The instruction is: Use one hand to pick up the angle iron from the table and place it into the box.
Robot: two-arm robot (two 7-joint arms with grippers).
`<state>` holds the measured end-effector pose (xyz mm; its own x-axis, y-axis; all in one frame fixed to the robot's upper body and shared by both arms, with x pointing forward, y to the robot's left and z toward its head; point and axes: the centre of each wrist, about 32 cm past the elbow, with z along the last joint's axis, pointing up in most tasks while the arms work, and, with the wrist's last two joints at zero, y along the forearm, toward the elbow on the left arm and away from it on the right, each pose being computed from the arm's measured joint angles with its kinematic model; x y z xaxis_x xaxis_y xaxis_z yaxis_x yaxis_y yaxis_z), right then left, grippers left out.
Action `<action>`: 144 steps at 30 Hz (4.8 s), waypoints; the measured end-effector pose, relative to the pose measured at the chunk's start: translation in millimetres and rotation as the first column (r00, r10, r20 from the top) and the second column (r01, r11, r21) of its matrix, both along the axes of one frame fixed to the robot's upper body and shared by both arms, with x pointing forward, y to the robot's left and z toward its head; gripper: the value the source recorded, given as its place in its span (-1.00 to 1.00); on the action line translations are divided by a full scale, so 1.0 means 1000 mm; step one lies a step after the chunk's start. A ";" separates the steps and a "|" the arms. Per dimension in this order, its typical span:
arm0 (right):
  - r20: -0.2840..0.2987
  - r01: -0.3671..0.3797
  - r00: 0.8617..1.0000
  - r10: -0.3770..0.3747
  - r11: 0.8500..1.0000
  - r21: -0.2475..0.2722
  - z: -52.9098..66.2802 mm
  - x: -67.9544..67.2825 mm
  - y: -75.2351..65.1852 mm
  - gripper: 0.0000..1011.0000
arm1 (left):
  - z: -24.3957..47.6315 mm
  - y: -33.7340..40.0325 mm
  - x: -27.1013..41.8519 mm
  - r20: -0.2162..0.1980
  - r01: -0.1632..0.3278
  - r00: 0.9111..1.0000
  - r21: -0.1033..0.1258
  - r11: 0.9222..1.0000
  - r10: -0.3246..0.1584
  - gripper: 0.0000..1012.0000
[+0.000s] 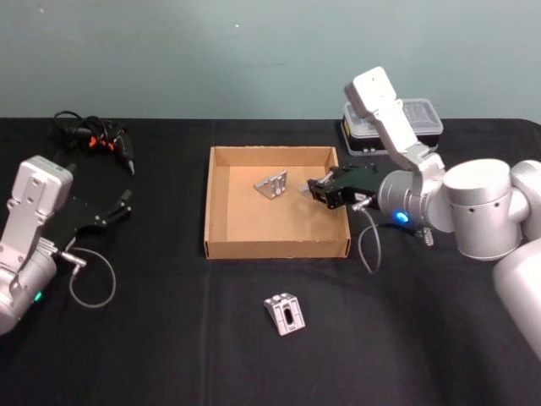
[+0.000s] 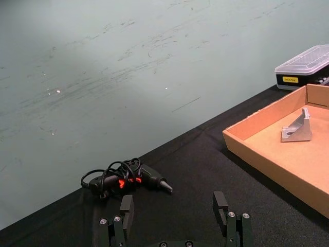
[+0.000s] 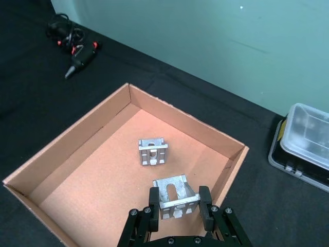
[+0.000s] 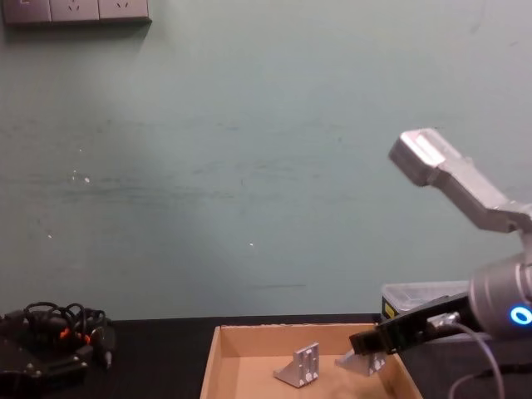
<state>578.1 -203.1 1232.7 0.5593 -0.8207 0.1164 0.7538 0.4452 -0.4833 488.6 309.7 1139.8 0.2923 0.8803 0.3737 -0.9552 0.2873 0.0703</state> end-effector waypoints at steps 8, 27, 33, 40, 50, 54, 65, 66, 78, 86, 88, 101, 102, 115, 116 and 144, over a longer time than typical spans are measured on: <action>-0.015 -0.002 1.000 0.001 1.000 -0.025 -0.009 0.012 0.007 -0.08 | 0.0000 0.0000 0.0000 0.000 0.000 1.000 0.000 1.000 0.000 1.00; -0.018 -0.020 1.000 0.019 0.999 -0.045 -0.024 0.023 0.010 -0.08 | 0.0000 0.0000 0.0000 0.000 0.000 1.000 0.000 1.000 0.000 1.00; -0.018 -0.019 1.000 0.018 0.999 -0.045 -0.024 0.023 0.010 -0.08 | 0.0000 0.0000 0.0000 0.000 0.000 1.000 0.000 1.000 0.000 1.00; -0.017 -0.019 1.000 0.018 0.999 -0.045 -0.023 0.023 0.010 0.13 | 0.0000 0.0000 0.0000 0.000 0.000 1.000 0.000 1.000 0.000 1.00; -0.016 -0.018 1.000 0.017 0.999 -0.045 -0.023 0.022 0.010 0.74 | 0.0000 0.0000 0.0000 0.000 0.000 1.000 0.000 1.000 0.000 1.00; -0.016 -0.017 1.000 0.017 0.999 -0.045 -0.023 0.022 0.010 0.94 | 0.0000 0.0000 0.0000 0.000 0.000 1.000 0.000 1.000 0.000 1.00; 0.017 -0.035 0.999 0.035 0.999 -0.035 -0.018 0.011 0.010 0.99 | 0.0000 0.0000 0.0000 0.000 0.000 1.000 0.000 1.000 0.000 1.00; 0.022 -0.039 0.999 0.040 0.999 -0.033 -0.017 0.010 0.010 0.99 | 0.0000 0.0000 0.0000 0.000 0.000 1.000 0.000 1.000 0.000 1.00; 0.053 -0.156 0.987 0.155 0.987 0.024 0.008 -0.038 0.002 0.99 | 0.0000 0.0000 0.0000 0.000 0.000 1.000 0.000 1.000 0.000 1.00; 0.040 -0.231 0.973 0.229 0.973 0.031 0.020 -0.079 -0.003 0.99 | 0.0000 0.0000 0.0000 0.000 0.000 1.000 0.000 1.000 0.000 1.00; 0.030 -0.241 0.970 0.240 0.970 0.030 0.020 -0.085 -0.004 0.99 | 0.0000 0.0000 0.0000 0.000 0.000 1.000 0.000 1.000 0.000 1.00; -0.162 -0.241 0.957 0.242 0.970 0.030 0.029 -0.102 0.015 0.99 | 0.0000 0.0000 0.0000 0.000 0.000 1.000 0.000 1.000 0.000 1.00; -0.176 -0.234 0.956 0.235 0.972 0.028 0.029 -0.102 0.017 0.99 | 0.0000 0.0000 0.0000 0.000 0.000 1.000 0.000 1.000 0.000 1.00; -0.306 -0.191 0.938 0.163 0.979 -0.065 0.037 -0.103 0.048 0.99 | 0.0000 0.0000 0.0000 0.000 0.000 1.000 0.000 1.000 0.000 1.00; -0.312 -0.190 0.937 0.160 0.979 -0.070 0.036 -0.103 0.049 0.99 | 0.0000 0.0000 0.0000 0.000 0.000 1.000 0.000 1.000 0.000 1.00; -0.398 -0.141 0.912 0.100 0.987 -0.076 0.015 -0.089 0.058 0.99 | 0.0000 0.0000 0.0000 0.000 0.000 1.000 0.000 1.000 0.000 1.00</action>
